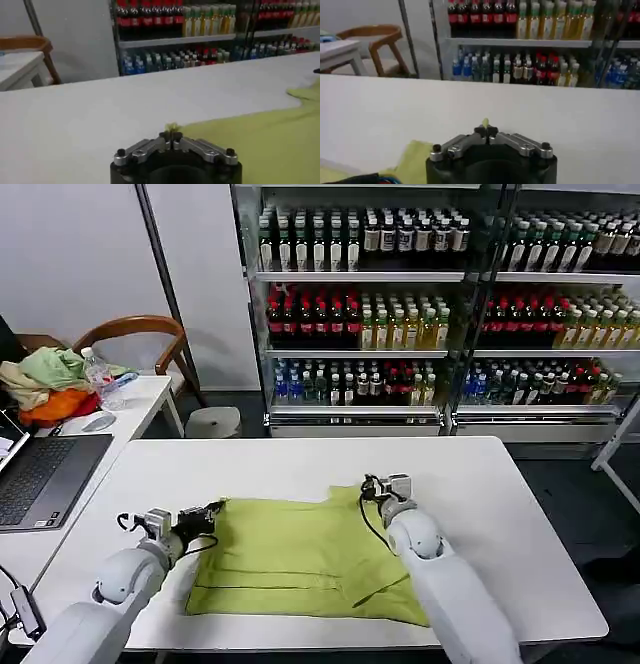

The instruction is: Fold and organize the clothes.

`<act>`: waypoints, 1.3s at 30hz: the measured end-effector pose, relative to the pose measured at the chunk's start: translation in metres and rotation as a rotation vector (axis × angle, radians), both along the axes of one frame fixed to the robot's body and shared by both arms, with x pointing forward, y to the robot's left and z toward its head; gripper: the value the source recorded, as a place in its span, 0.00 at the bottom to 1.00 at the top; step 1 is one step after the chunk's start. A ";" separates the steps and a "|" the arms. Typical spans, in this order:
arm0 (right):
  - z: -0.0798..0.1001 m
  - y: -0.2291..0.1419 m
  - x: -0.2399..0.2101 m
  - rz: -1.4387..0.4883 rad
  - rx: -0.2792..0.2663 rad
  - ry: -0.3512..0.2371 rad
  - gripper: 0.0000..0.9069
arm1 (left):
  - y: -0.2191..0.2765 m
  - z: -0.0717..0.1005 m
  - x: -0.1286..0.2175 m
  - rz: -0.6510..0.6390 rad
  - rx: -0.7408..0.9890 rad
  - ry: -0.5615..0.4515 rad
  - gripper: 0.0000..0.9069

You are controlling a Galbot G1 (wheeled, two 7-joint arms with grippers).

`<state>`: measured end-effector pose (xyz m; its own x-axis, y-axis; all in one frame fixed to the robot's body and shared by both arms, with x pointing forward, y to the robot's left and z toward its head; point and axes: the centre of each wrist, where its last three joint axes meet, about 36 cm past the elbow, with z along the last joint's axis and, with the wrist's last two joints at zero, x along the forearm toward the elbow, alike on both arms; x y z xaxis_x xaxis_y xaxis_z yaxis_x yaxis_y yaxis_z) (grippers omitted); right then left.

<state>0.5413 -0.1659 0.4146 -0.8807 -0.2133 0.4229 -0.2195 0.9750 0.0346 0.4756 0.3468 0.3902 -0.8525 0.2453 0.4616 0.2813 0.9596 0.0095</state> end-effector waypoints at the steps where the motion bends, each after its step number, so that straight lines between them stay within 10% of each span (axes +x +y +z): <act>1: 0.003 -0.001 -0.006 0.003 0.001 -0.004 0.00 | 0.000 0.002 -0.003 -0.001 -0.003 -0.005 0.04; 39: 0.025 -0.023 -0.181 0.020 -0.071 -0.036 0.00 | -0.001 0.007 -0.123 -0.053 -0.037 0.002 0.04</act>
<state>0.3601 -0.1891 0.4397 -0.8916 -0.2015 0.4055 -0.2387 0.9702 -0.0428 0.3528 0.3455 0.3974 -0.8367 0.3073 0.4533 0.3320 0.9429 -0.0264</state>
